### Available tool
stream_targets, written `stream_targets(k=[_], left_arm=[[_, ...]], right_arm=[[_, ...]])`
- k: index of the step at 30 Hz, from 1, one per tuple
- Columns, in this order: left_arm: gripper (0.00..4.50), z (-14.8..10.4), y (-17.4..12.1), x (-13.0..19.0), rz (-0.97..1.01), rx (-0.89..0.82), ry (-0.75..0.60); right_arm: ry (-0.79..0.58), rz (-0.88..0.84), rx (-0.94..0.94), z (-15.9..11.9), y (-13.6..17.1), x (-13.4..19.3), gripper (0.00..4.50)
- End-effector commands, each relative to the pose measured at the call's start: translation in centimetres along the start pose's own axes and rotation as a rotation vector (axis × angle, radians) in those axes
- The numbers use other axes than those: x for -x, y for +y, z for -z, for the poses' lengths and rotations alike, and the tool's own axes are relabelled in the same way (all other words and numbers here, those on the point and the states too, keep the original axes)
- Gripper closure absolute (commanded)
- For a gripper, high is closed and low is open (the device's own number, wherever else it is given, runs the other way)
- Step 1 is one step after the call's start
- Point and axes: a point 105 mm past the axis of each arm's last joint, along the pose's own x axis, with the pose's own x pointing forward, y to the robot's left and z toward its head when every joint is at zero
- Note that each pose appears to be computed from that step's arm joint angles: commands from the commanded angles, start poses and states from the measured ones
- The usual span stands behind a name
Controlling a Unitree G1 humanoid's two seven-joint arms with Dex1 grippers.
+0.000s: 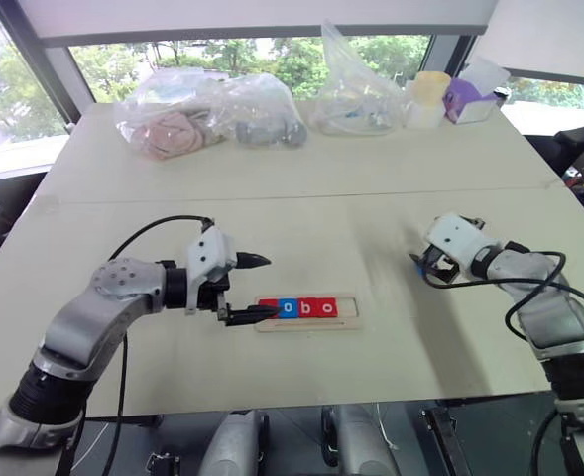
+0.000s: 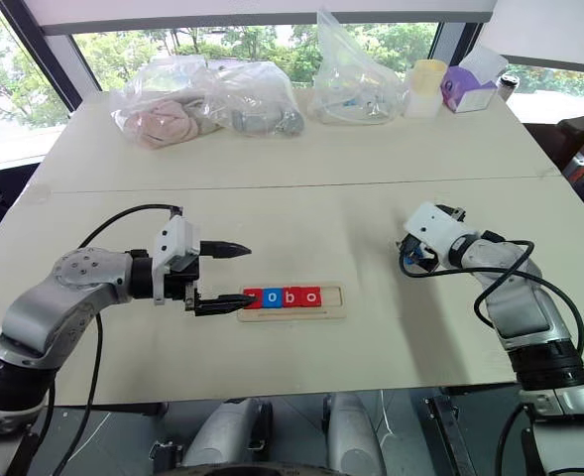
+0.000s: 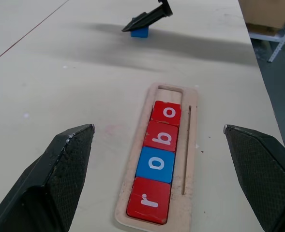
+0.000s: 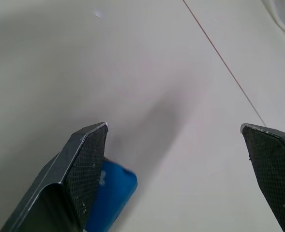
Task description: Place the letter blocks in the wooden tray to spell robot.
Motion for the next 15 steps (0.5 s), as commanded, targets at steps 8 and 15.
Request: stream_targets(k=[8, 15], left_arm=[[0.0, -0.4, -0.4, -0.1, 0.018, -0.027, -0.017], [0.0, -0.4, -0.5, -0.4, 0.027, -0.023, -0.025]], right_arm=[[-0.048, 0.08, -0.155, -1.5, -3.9, 2.9, 0.06], [0.021, 0.148, -0.609, -2.8, -1.1, 4.0, 0.06]])
